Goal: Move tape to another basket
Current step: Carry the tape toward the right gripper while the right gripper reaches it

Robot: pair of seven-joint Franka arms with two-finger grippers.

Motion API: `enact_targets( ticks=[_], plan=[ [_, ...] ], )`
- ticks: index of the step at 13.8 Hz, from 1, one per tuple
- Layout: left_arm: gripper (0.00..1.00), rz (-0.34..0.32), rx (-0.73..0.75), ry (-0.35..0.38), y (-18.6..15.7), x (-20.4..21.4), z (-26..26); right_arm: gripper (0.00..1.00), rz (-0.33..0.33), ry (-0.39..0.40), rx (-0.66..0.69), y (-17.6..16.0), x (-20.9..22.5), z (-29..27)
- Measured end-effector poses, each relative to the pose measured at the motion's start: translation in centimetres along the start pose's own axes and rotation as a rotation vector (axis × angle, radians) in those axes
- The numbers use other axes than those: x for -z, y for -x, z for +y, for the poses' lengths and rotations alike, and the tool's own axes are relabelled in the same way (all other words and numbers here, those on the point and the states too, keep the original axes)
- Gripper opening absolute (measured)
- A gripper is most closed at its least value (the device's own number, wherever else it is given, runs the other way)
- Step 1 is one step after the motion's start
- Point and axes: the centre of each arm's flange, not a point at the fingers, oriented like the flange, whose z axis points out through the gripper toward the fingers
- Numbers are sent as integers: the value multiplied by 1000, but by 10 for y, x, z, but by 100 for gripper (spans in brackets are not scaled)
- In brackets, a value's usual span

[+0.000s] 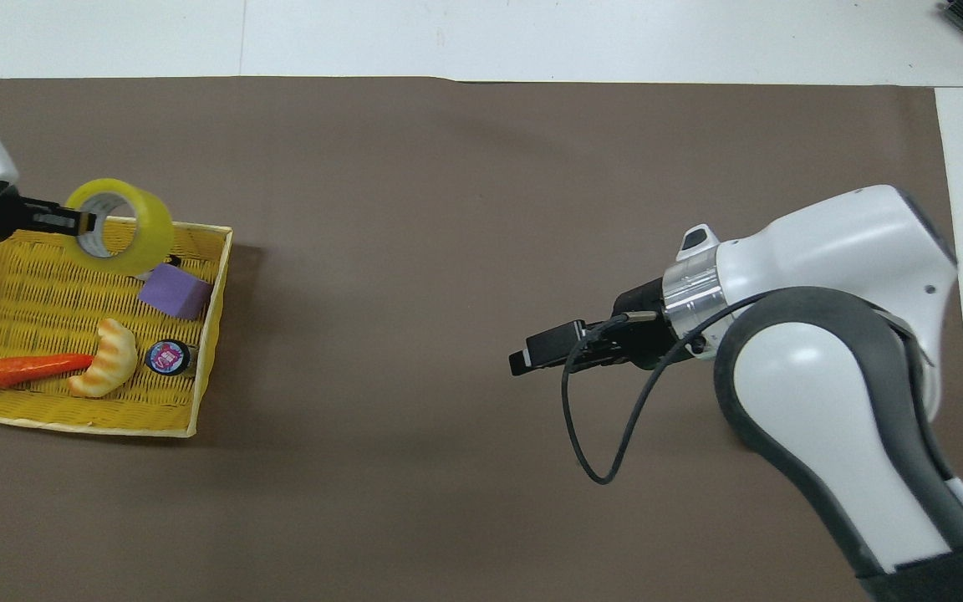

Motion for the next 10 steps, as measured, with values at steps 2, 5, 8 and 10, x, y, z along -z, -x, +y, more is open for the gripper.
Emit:
enact_targets(
  ticks=[2, 5, 8, 10],
  plan=[
    [21, -5, 40, 36, -13, -8, 54, 100, 5, -77, -30, -11, -28, -2],
    [21, -15, 90, 80, -23, -14, 124, 100, 56, -135, -49, -19, -58, -16],
    [21, -36, 112, 112, -21, -19, 183, 100, 116, -179, -79, -25, -85, -29],
    [21, -55, 118, 158, -11, -21, 212, 100, 130, -179, -101, -32, -100, -23]
  ],
)
